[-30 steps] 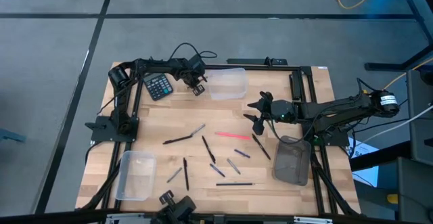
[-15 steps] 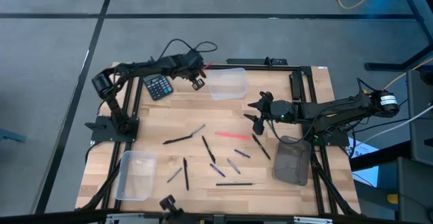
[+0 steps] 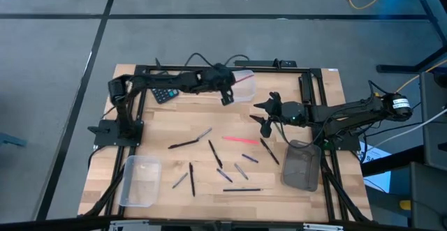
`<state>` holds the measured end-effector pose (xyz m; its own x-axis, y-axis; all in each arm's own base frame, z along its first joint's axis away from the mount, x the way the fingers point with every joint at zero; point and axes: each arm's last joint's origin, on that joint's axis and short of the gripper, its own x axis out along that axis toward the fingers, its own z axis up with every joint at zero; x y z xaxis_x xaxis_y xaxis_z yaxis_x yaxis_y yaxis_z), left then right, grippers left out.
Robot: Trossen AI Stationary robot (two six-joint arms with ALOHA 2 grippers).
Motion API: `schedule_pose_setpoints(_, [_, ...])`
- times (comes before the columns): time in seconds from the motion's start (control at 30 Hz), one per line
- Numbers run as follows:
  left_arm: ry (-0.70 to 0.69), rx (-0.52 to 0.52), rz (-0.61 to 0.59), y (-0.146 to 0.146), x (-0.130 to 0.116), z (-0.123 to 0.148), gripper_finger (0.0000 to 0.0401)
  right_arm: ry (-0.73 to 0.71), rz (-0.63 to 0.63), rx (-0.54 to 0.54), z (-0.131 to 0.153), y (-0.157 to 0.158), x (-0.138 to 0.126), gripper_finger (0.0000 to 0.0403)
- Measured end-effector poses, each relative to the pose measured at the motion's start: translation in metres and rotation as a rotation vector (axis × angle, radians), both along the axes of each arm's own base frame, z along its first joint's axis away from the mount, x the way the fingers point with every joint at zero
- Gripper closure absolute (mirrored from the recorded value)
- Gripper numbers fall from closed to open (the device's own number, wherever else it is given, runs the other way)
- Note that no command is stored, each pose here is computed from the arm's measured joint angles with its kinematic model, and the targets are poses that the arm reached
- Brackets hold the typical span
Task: Sort crayons/erasers/pens/pencils in bins
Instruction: Put the red pencil into the top transparent bin, then put the pink pencil into the top transparent bin
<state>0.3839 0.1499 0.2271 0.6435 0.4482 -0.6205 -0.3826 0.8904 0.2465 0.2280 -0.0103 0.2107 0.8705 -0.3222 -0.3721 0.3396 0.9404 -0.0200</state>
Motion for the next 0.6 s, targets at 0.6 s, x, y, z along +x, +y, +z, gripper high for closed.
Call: schedule_pose_setpoints(0.6, [0.311,-0.059,0.066,0.052,-0.021,-0.034,0.0324,0.184,0.021,-0.034,-0.014,0.000,-0.008,0.0157])
